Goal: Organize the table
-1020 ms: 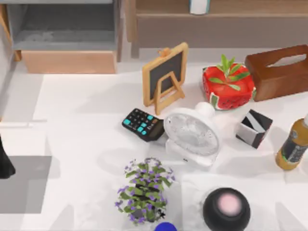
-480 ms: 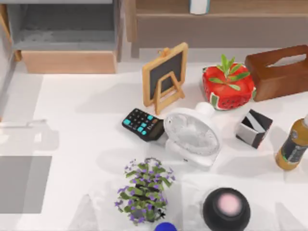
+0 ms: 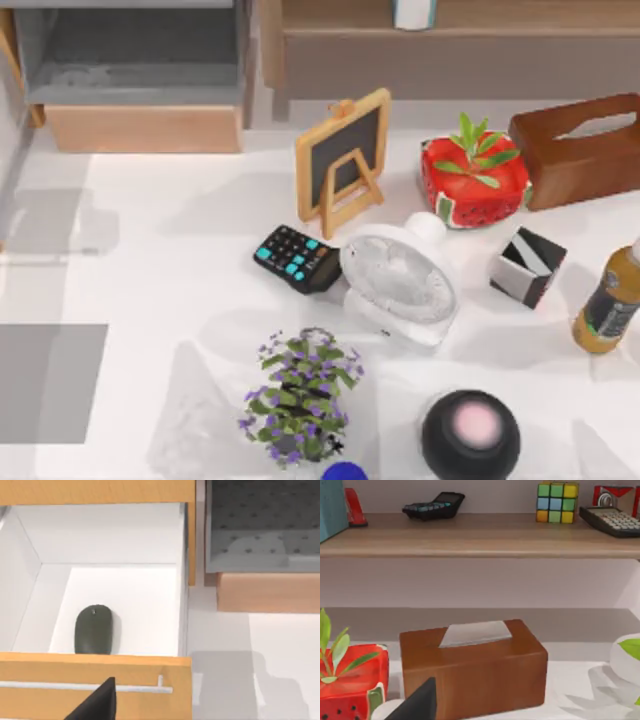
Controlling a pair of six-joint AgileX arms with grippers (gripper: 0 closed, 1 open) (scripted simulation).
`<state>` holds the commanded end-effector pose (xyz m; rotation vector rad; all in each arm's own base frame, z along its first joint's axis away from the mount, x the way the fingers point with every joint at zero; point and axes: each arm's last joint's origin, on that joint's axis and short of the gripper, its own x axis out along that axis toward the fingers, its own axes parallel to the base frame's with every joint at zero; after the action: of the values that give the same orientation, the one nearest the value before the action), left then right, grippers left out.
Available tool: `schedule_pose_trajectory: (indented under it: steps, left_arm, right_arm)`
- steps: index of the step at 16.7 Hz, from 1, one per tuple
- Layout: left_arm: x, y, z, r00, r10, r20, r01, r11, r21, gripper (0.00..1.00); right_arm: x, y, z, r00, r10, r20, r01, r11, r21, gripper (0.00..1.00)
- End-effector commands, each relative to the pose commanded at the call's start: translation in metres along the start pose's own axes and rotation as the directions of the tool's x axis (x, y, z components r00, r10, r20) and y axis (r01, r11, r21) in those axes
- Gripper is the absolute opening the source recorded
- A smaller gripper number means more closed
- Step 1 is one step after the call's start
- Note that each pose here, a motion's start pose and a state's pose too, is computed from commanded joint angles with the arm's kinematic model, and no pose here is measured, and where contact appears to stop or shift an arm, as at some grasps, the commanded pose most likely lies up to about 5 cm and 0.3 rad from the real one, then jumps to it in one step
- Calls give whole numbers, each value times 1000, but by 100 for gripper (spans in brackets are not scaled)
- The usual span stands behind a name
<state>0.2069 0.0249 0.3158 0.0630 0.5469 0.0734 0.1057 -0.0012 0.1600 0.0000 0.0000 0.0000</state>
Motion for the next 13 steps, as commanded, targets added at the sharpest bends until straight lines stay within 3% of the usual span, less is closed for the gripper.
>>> schedule_pose_trajectory:
  steps: [6,13]
  left_arm:
    - [48,18,47,983,8,-184,-8,1000,1,100]
    - [124,44,76,916,5,-402,-8,1000,-6,100]
  right_arm:
    - [0,0,0,1000,0,0,0,1000,0,100]
    - [0,0,0,1000,0,0,0,1000,0,100]
